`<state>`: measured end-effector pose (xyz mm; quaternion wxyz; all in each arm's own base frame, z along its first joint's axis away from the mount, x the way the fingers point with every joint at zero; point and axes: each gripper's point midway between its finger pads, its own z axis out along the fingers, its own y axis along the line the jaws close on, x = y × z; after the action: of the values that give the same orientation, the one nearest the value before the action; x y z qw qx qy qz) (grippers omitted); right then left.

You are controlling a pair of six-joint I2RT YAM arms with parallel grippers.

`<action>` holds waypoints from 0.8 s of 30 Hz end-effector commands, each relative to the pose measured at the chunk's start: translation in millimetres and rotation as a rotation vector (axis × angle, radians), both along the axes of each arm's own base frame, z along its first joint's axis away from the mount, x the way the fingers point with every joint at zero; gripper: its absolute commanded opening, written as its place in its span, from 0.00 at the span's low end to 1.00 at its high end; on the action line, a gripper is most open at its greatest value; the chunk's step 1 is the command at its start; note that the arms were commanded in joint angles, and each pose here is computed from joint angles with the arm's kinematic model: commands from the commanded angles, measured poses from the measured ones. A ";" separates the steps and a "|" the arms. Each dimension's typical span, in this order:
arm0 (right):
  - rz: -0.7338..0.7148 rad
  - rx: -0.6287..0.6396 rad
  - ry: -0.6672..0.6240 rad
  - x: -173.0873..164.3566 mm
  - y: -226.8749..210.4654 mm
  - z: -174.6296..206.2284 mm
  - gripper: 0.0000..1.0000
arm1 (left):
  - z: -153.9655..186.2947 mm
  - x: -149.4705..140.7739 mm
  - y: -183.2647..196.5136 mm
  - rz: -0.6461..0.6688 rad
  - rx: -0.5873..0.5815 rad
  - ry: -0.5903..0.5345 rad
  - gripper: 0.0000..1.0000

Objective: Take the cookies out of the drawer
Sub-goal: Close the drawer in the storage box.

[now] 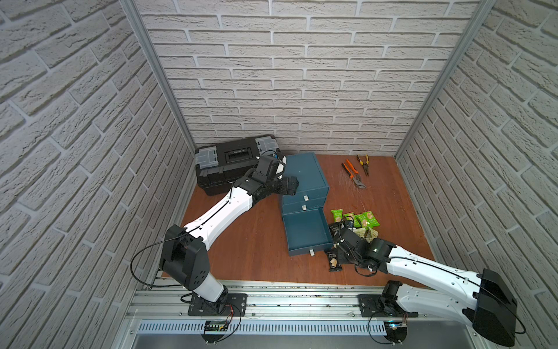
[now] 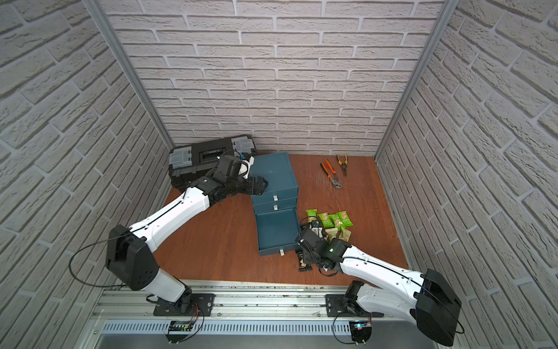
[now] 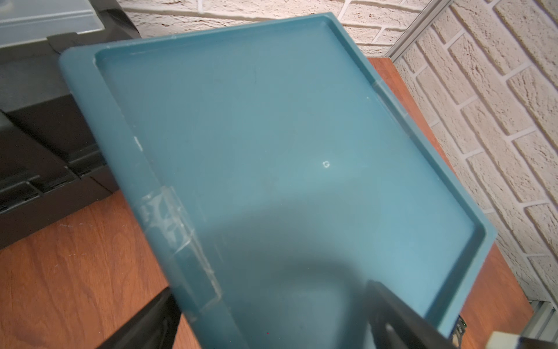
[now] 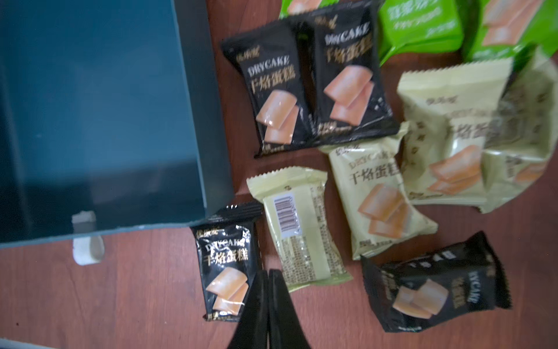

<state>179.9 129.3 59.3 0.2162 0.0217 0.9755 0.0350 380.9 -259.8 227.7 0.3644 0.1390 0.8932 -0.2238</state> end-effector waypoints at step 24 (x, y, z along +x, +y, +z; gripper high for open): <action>0.004 0.247 -0.293 93.4 94.3 23.0 0.02 | -43.2 -12.7 -1.8 -0.047 0.082 0.115 0.98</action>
<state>246.3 216.6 58.3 0.2929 0.0257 0.9439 0.1500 384.0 -262.6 227.4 0.3638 0.1382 0.8928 -0.2269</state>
